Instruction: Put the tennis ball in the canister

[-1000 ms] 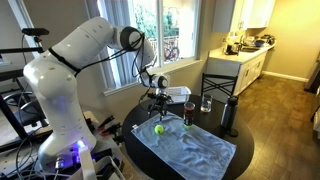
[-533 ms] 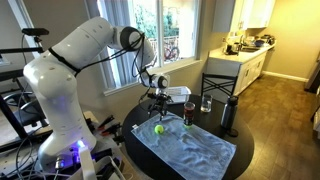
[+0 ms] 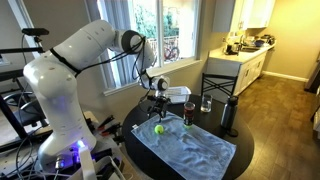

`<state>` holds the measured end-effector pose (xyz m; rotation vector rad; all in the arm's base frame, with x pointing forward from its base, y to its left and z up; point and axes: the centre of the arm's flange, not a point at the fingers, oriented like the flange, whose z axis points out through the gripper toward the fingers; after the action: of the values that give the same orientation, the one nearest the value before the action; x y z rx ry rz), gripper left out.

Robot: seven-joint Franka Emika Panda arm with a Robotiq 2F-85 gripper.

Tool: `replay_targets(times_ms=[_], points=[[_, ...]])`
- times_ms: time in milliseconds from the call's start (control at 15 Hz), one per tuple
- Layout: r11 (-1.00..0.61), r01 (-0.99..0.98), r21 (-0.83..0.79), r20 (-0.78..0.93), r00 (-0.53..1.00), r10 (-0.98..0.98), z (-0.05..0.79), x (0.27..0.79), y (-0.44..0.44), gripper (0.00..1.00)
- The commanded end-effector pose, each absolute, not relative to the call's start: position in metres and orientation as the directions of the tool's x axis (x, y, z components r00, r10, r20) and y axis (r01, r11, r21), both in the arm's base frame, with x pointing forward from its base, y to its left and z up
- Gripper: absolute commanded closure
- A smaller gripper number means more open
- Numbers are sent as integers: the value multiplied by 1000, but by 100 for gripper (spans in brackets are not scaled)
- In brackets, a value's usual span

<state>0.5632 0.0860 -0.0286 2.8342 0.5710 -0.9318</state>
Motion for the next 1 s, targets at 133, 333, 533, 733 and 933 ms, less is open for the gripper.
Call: replay_targets(times_ms=[133,333,533,733,933], points=[[-928,373,-3,-580,755,305,-51,567,87,0],[-929,370,-3,-582,755,303,-63,574,85,0],[-930,367,11,-606,743,286,-87,579,80,0],[-931,363,36,-629,732,261,-111,579,71,0],[-931,360,53,-645,725,243,-127,580,62,0]])
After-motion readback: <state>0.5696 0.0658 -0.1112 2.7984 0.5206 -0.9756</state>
